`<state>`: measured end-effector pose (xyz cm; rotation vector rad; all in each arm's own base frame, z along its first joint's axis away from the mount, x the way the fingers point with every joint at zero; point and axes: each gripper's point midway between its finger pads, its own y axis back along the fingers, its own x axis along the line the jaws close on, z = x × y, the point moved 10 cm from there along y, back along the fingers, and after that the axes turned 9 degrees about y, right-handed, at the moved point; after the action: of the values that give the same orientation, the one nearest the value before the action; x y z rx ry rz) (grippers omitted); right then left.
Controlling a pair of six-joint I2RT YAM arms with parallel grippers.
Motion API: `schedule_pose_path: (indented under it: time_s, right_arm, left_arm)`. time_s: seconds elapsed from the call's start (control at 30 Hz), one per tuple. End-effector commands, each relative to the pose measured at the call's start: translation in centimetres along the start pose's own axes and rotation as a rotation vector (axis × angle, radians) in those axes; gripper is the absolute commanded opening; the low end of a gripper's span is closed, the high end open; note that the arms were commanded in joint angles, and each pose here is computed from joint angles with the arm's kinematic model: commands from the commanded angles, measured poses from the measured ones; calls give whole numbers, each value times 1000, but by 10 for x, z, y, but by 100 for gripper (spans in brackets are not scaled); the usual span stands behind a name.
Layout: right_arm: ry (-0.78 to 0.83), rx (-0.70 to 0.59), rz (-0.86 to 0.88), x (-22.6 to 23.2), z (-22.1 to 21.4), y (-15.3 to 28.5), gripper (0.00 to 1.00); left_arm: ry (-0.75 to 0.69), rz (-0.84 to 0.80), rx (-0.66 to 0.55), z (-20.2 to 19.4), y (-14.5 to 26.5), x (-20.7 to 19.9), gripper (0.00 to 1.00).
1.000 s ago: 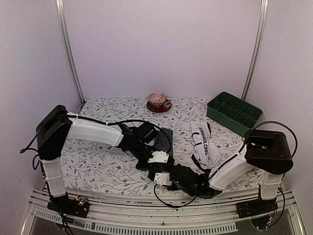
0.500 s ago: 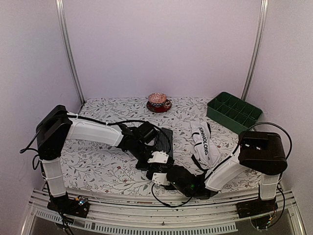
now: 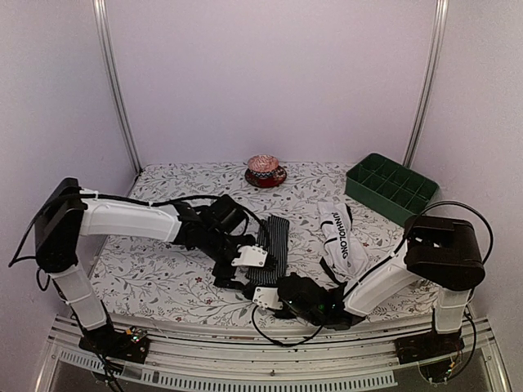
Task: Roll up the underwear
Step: Pass from the left arm to the right
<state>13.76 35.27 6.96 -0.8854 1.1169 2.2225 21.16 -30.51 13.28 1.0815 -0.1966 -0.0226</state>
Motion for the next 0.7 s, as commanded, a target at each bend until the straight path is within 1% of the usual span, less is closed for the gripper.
schedule_pose_path:
  time_s: [0.0,0.17,0.23,0.33,0.47,0.57,0.67]
  right_arm:
    - [-22,56,108,6,-13,-1,2]
    - [-91,34,208,1,-11,1,3]
    - [-138,23,274,-4,-9,1,2]
    - [-240,3,390,-15,-9,2,2]
    - [-376,-20,556,-29,-13,-2,3]
    - [-458,1,632,-39,-16,-8,2]
    - [-544,30,741,-49,-20,-17,3]
  left_arm:
    - [-10,86,-135,-1,49,4,99]
    - [13,148,-188,-31,58,0,99]
    - [-6,198,-201,-38,58,-4,98]
    - [-61,276,-243,-47,56,-14,98]
    - [-153,380,-312,-55,56,-25,94]
    - [-219,427,-320,-60,51,-35,92]
    - [-279,450,-300,-60,41,-44,88]
